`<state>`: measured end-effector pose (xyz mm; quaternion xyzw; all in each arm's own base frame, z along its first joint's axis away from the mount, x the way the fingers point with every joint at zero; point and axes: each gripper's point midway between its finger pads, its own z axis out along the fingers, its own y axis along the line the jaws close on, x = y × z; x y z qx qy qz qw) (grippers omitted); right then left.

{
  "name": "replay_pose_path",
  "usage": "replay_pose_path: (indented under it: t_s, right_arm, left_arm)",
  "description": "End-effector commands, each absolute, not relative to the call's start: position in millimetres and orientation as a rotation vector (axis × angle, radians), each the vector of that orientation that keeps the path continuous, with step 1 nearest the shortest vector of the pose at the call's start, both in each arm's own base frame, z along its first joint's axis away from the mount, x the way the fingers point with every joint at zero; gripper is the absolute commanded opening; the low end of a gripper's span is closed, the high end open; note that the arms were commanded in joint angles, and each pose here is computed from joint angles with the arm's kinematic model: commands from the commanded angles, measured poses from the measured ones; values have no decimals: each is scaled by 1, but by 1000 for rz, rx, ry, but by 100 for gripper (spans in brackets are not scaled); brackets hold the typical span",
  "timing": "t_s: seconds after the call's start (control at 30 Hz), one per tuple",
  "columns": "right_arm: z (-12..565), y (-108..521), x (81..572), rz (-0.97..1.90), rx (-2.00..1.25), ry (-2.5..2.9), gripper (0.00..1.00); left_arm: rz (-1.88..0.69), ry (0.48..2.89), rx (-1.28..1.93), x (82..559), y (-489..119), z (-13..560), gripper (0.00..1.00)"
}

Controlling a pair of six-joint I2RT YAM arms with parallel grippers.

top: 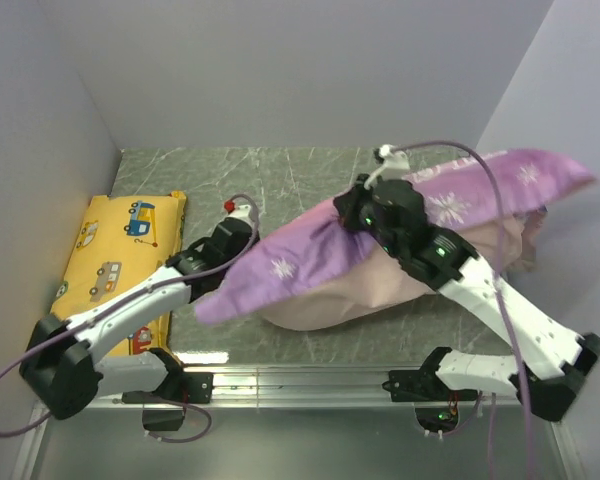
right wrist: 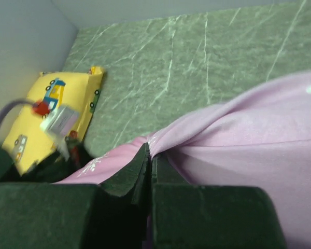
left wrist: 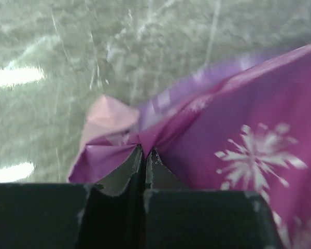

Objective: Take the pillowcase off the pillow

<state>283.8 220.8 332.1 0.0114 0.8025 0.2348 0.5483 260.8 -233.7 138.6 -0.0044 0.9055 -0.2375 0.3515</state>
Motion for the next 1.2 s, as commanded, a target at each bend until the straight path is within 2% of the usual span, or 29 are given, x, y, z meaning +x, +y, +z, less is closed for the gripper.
replay_pose_path:
  t_s: [0.0, 0.03, 0.1, 0.13, 0.2, 0.23, 0.3, 0.33, 0.4, 0.43, 0.53, 0.6, 0.77, 0.83, 0.93, 1.03, 1.07, 1.1, 1.13, 1.17]
  right_arm:
    - [354, 256, 338, 595, 72, 1802, 0]
    - [315, 261, 364, 555, 86, 1875, 0]
    - [275, 270, 381, 601, 122, 1954, 0]
    - [237, 279, 391, 627, 115, 2022, 0]
    - [181, 279, 409, 600, 166, 2125, 0]
    - [170, 283, 413, 602, 165, 2152, 0]
    - [132, 290, 426, 573, 171, 2232, 0]
    - [118, 291, 426, 564, 167, 2273, 0]
    - [98, 293, 432, 573, 188, 2311, 0]
    - [94, 293, 434, 588, 200, 2315, 0]
    - [90, 296, 439, 658, 220, 2340, 0]
    - [98, 299, 442, 673, 206, 2328, 0]
    - [135, 304, 450, 697, 161, 2274, 0]
    - [150, 305, 453, 692, 138, 2258, 0]
    - [159, 307, 455, 674, 103, 2262, 0]
    - [167, 306, 452, 683, 83, 2257, 11]
    - [171, 305, 450, 686, 77, 2249, 16]
    - [180, 302, 446, 688, 70, 2233, 28]
    - [185, 299, 444, 671, 65, 2222, 33]
    - [191, 295, 442, 660, 58, 2211, 43]
  left_arm:
    - [-794, 2247, 60, 237, -240, 194, 9]
    - [-806, 2228, 54, 235, -238, 202, 10]
    - [-774, 2206, 25, 232, -225, 214, 15]
    - [-766, 2181, 18, 233, -222, 225, 17]
    - [-715, 2171, -15, 235, -209, 233, 29]
    - [-678, 2135, -40, 242, -201, 247, 39]
    - [-623, 2117, -70, 247, -187, 260, 50]
    - [-579, 2053, -102, 256, -174, 285, 62]
    - [-521, 1972, -144, 261, -156, 325, 73]
    - [-475, 1936, -172, 264, -145, 338, 81]
    - [-518, 1907, -144, 259, -148, 366, 85]
    - [-571, 1943, -101, 257, -162, 358, 86]
    - [-702, 2110, -26, 237, -230, 266, 88]
    - [-728, 2164, 7, 221, -251, 236, 99]
    - [-760, 2167, 16, 218, -269, 224, 99]
    - [-630, 2218, -31, 232, -264, 194, 99]
    - [-598, 2225, -52, 236, -260, 189, 93]
    - [-569, 2234, -79, 241, -254, 183, 83]
    - [-557, 2241, -129, 253, -242, 178, 54]
    - [-569, 2242, -156, 259, -236, 176, 42]
